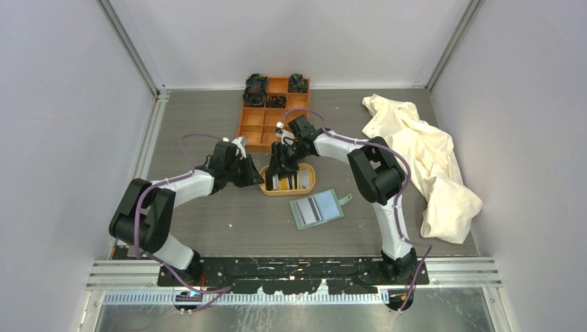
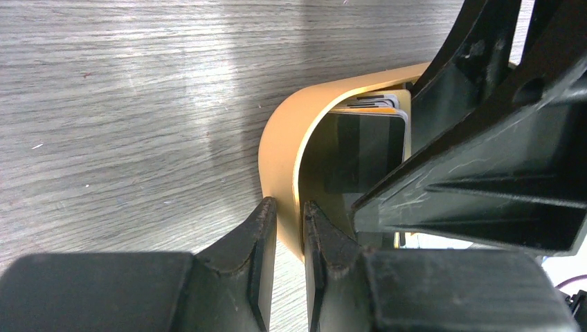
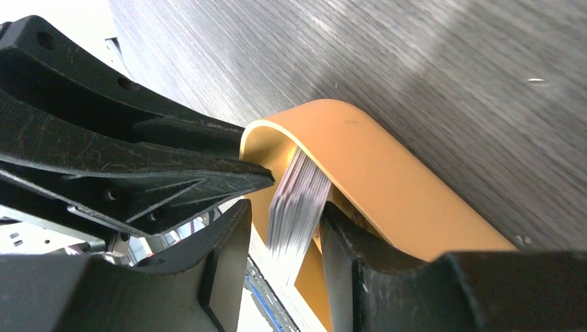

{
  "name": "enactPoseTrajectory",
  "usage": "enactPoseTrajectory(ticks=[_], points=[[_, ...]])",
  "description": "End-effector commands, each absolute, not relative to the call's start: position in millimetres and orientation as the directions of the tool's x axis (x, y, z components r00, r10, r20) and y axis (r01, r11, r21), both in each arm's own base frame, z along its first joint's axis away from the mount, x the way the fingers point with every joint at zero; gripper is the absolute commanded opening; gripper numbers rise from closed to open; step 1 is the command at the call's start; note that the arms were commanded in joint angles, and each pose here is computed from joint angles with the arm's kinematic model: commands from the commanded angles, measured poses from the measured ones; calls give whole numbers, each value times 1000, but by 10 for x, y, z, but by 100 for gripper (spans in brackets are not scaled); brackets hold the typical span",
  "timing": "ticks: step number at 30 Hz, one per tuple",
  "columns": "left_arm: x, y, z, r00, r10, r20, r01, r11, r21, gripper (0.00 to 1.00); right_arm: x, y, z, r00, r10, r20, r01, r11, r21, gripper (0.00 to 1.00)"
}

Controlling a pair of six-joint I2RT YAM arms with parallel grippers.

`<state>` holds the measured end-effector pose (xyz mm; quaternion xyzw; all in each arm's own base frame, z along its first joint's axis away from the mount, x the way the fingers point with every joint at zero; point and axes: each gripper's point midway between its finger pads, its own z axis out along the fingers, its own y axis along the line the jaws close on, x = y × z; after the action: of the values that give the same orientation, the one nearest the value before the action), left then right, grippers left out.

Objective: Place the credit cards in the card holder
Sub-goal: Pick up the credit card from the storage box.

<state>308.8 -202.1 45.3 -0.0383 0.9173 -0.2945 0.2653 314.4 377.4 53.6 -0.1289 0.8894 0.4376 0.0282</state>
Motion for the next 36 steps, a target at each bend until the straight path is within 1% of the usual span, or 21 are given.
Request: enactPoseTrajectory(ticks=[1, 5, 9, 13, 15, 17, 19, 24, 31, 36], points=[[3144, -2207, 645, -847, -217, -485, 151, 777, -611, 20, 3269, 3676, 796, -953, -193, -235, -303, 551, 778, 47], [3146, -2205, 653, -846, -218, -487, 152, 777, -611, 20, 3260, 3644, 748, -957, -197, -215, -289, 549, 784, 47], [3151, -2220, 663, -847, -220, -485, 153, 772, -618, 20, 3241, 3717, 738, -967, -185, -174, -246, 513, 822, 47], [3142, -2224, 682, -845, -223, -486, 154, 768, -622, 20, 3254, 3706, 690, -969, -182, -168, -240, 529, 814, 47], [3133, -2219, 697, -844, -224, -487, 155, 768, -622, 20, 3280, 3673, 709, -969, -176, -175, -244, 539, 806, 45], [3123, -2215, 723, -842, -225, -490, 158, 766, -623, 20, 3315, 3634, 748, -969, -165, -184, -245, 542, 804, 41], [3116, -2211, 745, -840, -227, -493, 160, 765, -624, 20, 3334, 3594, 785, -969, -158, -190, -245, 541, 804, 40], [3110, -2212, 820, -834, -231, -502, 168, 760, -628, 20, 3350, 3498, 791, -973, -143, -182, -231, 546, 805, 35], [3085, -2189, 887, -827, -231, -512, 173, 763, -623, 20, 3362, 3425, 833, -976, -132, -171, -215, 530, 820, 34], [3079, -2182, 907, -826, -232, -514, 173, 763, -623, 20, 3353, 3407, 863, -978, -131, -160, -205, 507, 837, 37]])
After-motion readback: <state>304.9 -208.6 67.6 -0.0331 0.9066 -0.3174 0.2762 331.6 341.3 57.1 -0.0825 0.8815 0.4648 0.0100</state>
